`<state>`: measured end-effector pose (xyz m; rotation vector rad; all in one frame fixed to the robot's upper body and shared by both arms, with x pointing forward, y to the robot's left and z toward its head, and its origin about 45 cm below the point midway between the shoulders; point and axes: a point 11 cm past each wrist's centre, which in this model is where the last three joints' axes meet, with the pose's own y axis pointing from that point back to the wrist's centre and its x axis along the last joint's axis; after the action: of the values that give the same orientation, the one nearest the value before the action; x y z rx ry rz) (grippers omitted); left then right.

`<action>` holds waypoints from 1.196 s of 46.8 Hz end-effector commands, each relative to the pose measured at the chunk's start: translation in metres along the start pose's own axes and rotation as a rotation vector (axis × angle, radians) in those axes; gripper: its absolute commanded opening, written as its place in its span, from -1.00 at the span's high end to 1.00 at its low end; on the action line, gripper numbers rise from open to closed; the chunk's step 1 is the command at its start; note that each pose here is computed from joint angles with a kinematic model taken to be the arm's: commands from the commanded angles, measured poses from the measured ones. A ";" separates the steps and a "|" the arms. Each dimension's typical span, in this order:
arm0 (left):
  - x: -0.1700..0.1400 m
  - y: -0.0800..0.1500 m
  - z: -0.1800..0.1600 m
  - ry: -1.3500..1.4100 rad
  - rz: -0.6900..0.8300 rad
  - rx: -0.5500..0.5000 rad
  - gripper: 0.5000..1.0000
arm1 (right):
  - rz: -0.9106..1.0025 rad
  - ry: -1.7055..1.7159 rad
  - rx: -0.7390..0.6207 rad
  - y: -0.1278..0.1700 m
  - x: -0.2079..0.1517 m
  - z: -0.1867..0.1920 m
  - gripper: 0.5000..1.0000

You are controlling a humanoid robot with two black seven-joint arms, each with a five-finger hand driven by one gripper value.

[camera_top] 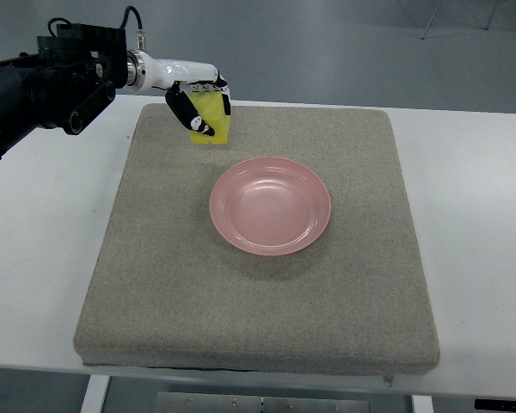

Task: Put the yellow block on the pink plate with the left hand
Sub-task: 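Lift the yellow cube and carry it over the pink plate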

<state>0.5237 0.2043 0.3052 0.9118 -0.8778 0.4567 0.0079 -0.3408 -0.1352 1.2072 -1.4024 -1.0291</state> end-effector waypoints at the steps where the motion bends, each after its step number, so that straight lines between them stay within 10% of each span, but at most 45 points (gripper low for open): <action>1: -0.003 -0.005 0.012 -0.006 -0.018 -0.032 1.00 | 0.000 0.000 0.001 0.000 0.000 -0.001 -0.69; 23: -0.038 -0.024 0.097 -0.052 -0.183 -0.257 1.00 | 0.000 0.000 0.001 0.000 0.000 -0.001 -0.69; 56: -0.066 -0.026 0.100 -0.094 -0.259 -0.274 0.92 | 0.000 0.000 0.001 0.000 0.000 -0.001 -0.69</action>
<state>0.4572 0.1058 0.2712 0.7842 -0.8696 0.0651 0.0084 -0.3408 -0.1351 1.2079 -1.4027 -1.0286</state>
